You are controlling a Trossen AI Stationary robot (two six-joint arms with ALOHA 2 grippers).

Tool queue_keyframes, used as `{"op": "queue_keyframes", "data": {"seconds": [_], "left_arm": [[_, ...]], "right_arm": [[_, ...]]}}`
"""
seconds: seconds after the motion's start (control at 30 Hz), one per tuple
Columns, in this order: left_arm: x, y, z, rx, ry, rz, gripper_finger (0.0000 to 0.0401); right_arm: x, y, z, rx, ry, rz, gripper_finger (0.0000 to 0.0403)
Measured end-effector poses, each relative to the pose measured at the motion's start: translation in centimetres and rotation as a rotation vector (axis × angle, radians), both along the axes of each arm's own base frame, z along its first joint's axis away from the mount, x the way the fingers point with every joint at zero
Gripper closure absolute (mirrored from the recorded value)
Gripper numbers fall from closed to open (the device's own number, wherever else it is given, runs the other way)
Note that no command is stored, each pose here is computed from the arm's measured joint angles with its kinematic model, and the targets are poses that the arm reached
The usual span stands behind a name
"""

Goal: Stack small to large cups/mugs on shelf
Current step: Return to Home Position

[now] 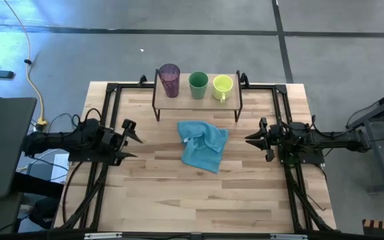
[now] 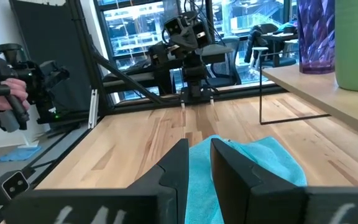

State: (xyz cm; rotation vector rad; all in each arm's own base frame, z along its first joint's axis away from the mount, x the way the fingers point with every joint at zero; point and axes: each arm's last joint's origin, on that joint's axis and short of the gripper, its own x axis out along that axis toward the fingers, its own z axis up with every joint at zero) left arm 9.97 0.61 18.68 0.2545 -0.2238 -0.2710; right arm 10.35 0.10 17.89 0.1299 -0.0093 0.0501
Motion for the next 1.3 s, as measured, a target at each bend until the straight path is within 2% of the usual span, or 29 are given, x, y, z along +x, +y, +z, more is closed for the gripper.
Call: {"op": "queue_keyframes", "data": {"seconds": [0.33,0.57,0.7,0.87,1.13,1.3], "left_arm": [[0.1,0.8,-0.1,-0.084,0.016,0.187,0.0146],[0.2,1.2,-0.7,-0.143,0.082,0.296,0.0146],[0.2,1.6,-1.6,-0.2,0.169,0.417,0.0146],[0.2,1.8,-1.9,-0.219,0.187,0.51,0.0146],[0.2,1.8,-2.2,-0.209,0.216,0.52,0.0146],[0.2,1.6,-2.4,-0.179,0.252,0.433,0.0146]], "right_arm": [[0.0,0.0,0.1,0.001,-0.014,0.0,0.0346],[0.0,0.0,0.1,0.0,-0.012,0.001,0.0346],[0.0,0.0,0.1,0.0,-0.006,0.001,0.0346],[0.0,0.0,0.1,0.0,-0.006,0.001,0.0346],[0.0,0.0,0.1,0.0,-0.006,0.001,0.0346],[0.0,0.0,0.1,-0.002,-0.006,0.001,0.0346]]}}
